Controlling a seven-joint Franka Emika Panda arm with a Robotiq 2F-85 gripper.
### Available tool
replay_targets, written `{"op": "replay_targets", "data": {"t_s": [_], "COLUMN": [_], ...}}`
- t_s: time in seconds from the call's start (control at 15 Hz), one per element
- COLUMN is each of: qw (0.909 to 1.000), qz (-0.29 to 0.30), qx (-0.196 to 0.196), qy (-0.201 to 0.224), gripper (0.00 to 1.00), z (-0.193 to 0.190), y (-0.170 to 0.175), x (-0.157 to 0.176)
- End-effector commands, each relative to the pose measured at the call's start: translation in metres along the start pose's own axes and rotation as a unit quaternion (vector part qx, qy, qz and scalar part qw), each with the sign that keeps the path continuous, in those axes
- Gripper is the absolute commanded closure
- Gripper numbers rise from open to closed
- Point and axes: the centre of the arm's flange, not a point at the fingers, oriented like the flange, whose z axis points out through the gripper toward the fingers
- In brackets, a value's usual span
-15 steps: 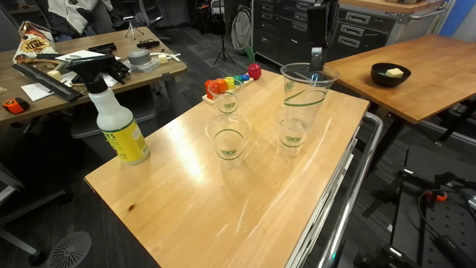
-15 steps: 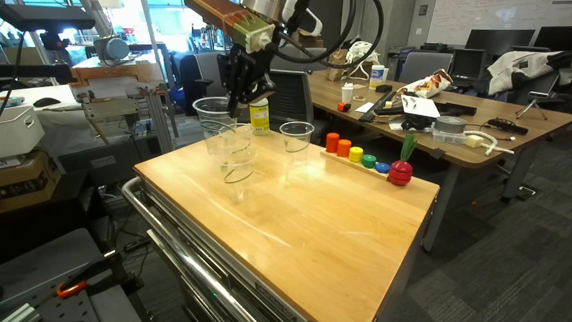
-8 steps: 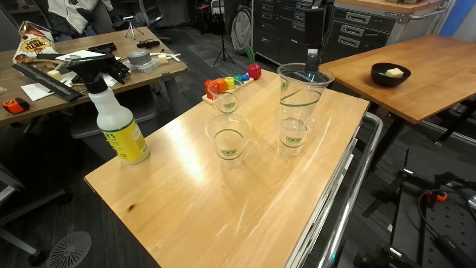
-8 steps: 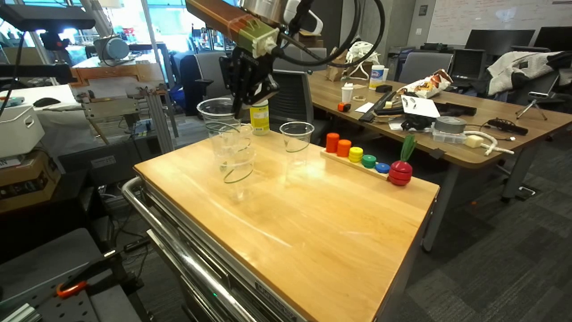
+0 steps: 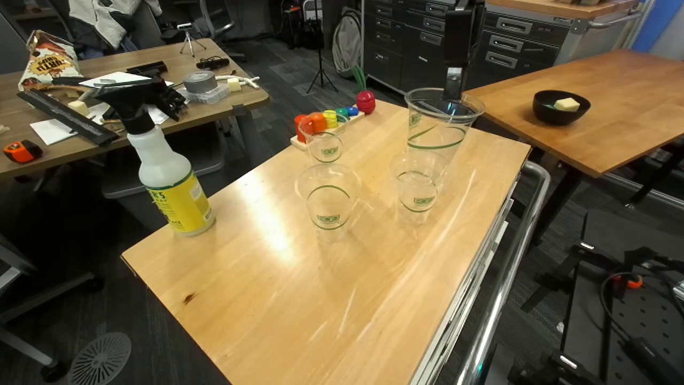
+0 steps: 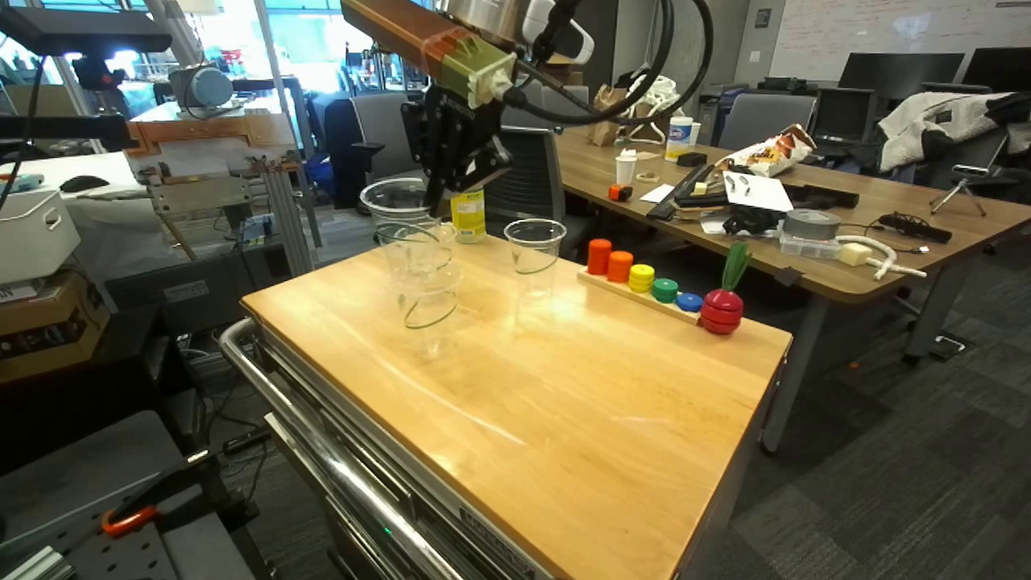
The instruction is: Put the cups into one another
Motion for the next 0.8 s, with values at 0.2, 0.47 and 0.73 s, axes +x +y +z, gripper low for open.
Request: {"op": "replay_targets", "data": {"t_s": [0.2,0.47,0.73], "qw": [0.9995,0.9996,0.9995], "qz": [0.002,-0.001,-0.018], "qx": [-0.026,-0.027,-0.024], "qy": [0.016,-0.008,-0.012], "gripper": [0.95,0.67,0.4], "z": [0.024,0.051,0.052], "y": [0.023,0.027,0.021], "x": [0.009,0.009,0.006]}}
